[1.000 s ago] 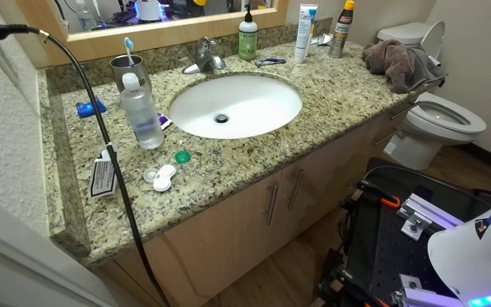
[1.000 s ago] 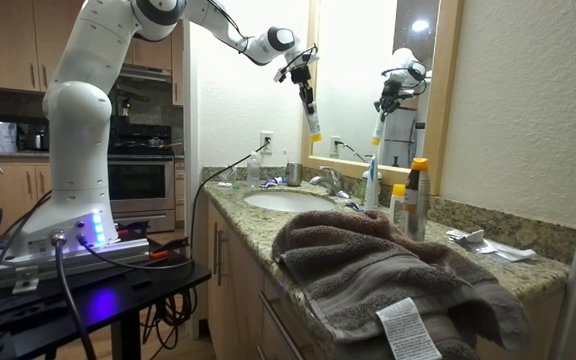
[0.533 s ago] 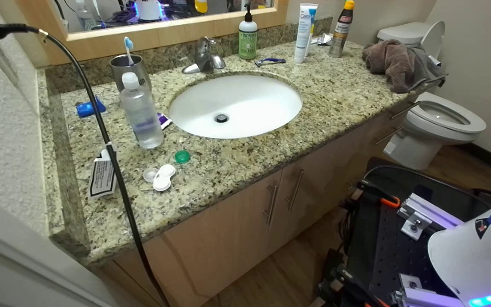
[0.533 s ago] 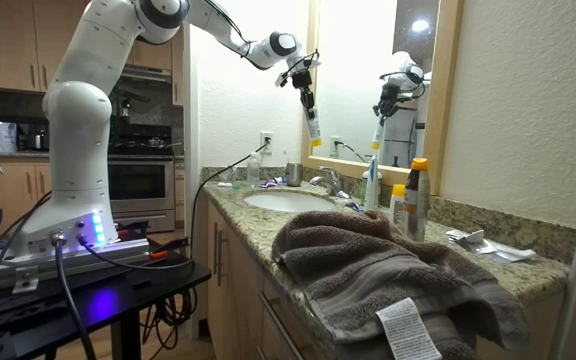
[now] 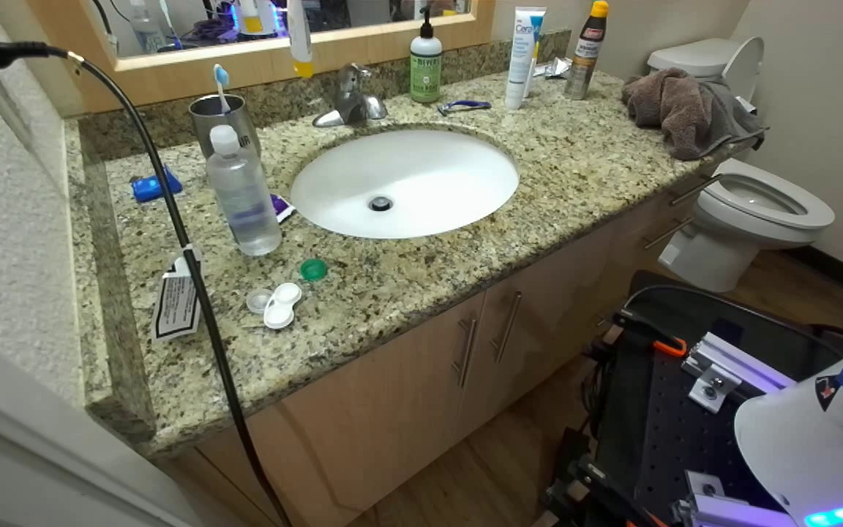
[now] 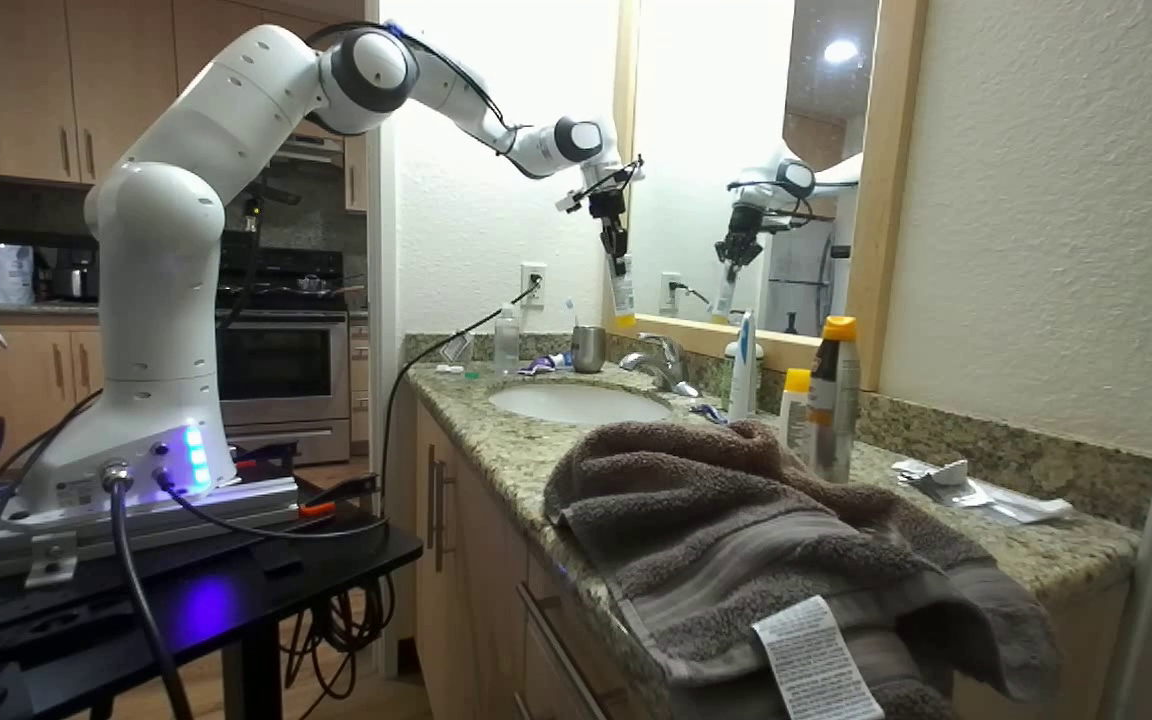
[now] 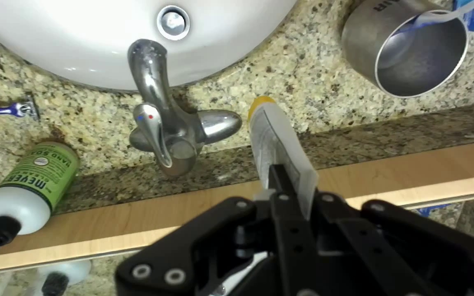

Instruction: Move the object with yellow lid to the left

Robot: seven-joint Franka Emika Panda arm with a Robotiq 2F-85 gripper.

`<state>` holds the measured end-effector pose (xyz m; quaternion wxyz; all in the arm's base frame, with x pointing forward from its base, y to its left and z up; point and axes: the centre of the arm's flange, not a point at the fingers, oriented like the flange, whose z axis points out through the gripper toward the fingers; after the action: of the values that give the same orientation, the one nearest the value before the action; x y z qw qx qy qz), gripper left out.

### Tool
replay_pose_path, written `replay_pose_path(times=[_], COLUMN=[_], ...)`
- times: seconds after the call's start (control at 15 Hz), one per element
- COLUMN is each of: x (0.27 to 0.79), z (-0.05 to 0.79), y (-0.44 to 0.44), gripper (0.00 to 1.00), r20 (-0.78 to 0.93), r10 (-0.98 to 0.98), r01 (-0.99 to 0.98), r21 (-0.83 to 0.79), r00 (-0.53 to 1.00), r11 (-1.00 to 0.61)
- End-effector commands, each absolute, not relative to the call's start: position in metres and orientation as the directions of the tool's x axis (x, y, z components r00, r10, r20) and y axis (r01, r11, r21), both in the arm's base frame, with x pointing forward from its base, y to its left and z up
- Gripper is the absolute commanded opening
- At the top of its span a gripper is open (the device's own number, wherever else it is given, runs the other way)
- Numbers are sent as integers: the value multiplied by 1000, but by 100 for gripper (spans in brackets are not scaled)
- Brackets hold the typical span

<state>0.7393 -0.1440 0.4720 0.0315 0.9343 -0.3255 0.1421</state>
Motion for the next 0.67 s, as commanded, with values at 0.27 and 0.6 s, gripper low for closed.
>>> replay_pose_path(times=[0.27, 0.6], x=[759, 769], z=[450, 430], y=[-136, -146], gripper=[7, 2], r20=[281, 252], r10=[-596, -619], r01=[-609, -631], r21=[-51, -38], r00=[752, 744], r11=[-792, -775])
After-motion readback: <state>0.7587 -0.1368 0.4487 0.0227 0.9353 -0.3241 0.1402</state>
